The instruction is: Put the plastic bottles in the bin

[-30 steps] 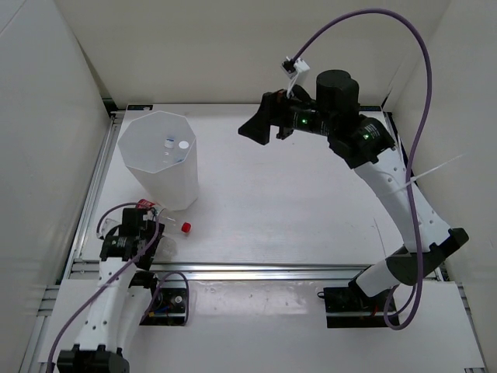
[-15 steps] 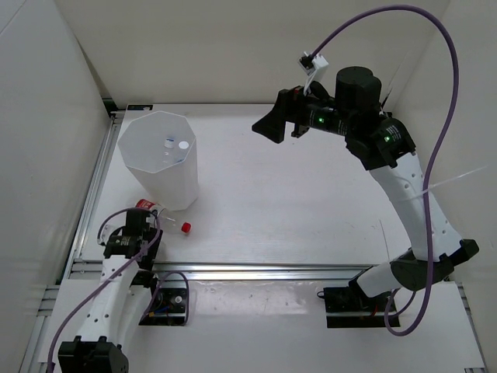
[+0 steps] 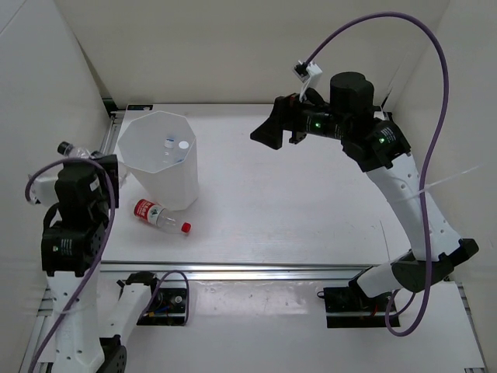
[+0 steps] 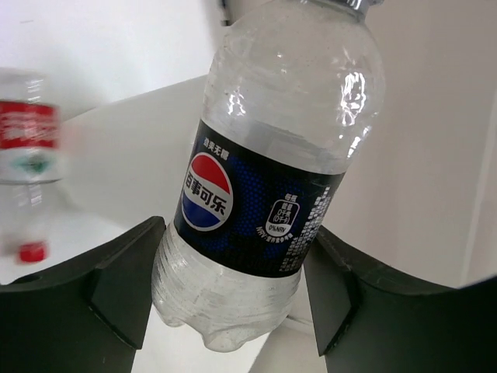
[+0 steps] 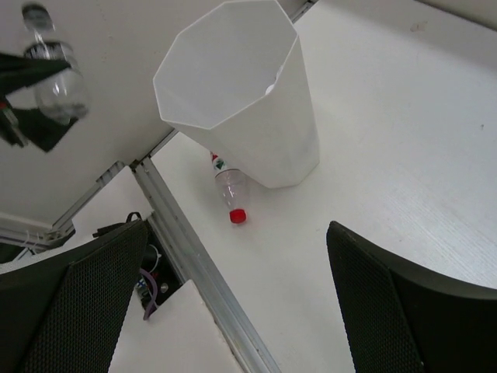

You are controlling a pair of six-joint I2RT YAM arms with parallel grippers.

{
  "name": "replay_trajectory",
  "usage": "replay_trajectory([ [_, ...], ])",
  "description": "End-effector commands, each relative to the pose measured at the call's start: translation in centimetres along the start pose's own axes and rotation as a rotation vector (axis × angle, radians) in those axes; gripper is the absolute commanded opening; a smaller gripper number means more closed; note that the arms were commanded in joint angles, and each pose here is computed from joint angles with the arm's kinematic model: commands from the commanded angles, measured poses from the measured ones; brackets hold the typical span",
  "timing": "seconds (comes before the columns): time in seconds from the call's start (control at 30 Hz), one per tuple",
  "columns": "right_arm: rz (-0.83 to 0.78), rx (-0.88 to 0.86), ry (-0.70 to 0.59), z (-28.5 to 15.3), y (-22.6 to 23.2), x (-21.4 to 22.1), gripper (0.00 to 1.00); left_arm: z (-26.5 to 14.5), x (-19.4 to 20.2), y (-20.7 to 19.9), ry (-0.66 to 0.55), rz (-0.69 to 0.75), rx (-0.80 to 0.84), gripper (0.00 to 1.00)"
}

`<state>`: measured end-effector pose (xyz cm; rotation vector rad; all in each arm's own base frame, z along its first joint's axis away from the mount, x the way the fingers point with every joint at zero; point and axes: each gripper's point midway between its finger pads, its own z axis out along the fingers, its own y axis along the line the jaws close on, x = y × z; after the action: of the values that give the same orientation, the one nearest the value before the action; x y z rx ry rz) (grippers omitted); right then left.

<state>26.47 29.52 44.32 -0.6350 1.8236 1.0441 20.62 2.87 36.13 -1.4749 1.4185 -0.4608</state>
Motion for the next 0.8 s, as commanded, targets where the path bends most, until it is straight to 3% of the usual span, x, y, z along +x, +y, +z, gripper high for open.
replay_trajectory([
  [0.0,0.005,-0.017,0.003,-0.3,0.3,0.3,1.00,2.9,1.1,-5.0,0.011,0.025,0.119,0.54],
  [0.13,0.005,-0.009,0.001,-0.3,0.2,0.2,1.00,7.6,5.8,-7.7,0.155,0.102,0.132,0.63],
  [0.27,0.013,0.025,0.002,-0.6,-0.6,0.7,1.00,8.2,8.0,-11.1,0.208,0.213,0.210,0.70],
  [0.3,0.014,0.034,0.001,-1.1,-0.6,1.1,1.00,8.1,8.5,-11.3,0.223,0.241,0.220,0.77],
  [0.33,0.017,0.046,0.003,-1.2,-0.8,1.4,1.00,8.3,8.7,-11.4,0.227,0.291,0.231,0.97],
  [0.43,0.022,0.060,0.012,-1.7,-1.1,2.3,1.00,6.5,8.2,-12.1,0.243,0.380,0.281,1.00],
  [0.5,0.026,0.079,0.007,-2.1,-1.5,2.5,1.00,4.1,6.0,-12.3,0.162,0.377,0.306,1.00],
  [0.6,0.032,0.098,0.008,-2.6,-2.0,3.0,1.00,1.0,1.1,-8.7,-0.008,0.265,0.254,1.00],
  [0.63,0.035,0.109,0.003,-2.7,-2.4,2.8,1.00,1.9,1.4,-5.3,-0.013,0.240,0.175,1.00],
  [0.67,0.035,0.098,0.006,-2.7,-2.2,2.9,1.00,0.1,0.4,-4.1,-0.035,0.180,0.219,1.00],
  [0.73,0.042,0.108,0.012,-2.7,-2.7,3.1,1.00,1.3,2.6,-0.3,0.030,0.189,0.187,1.00],
  [0.77,0.042,0.097,0.015,-2.7,-2.5,3.2,1.00,0.8,3.2,1.2,0.067,0.110,0.165,1.00],
])
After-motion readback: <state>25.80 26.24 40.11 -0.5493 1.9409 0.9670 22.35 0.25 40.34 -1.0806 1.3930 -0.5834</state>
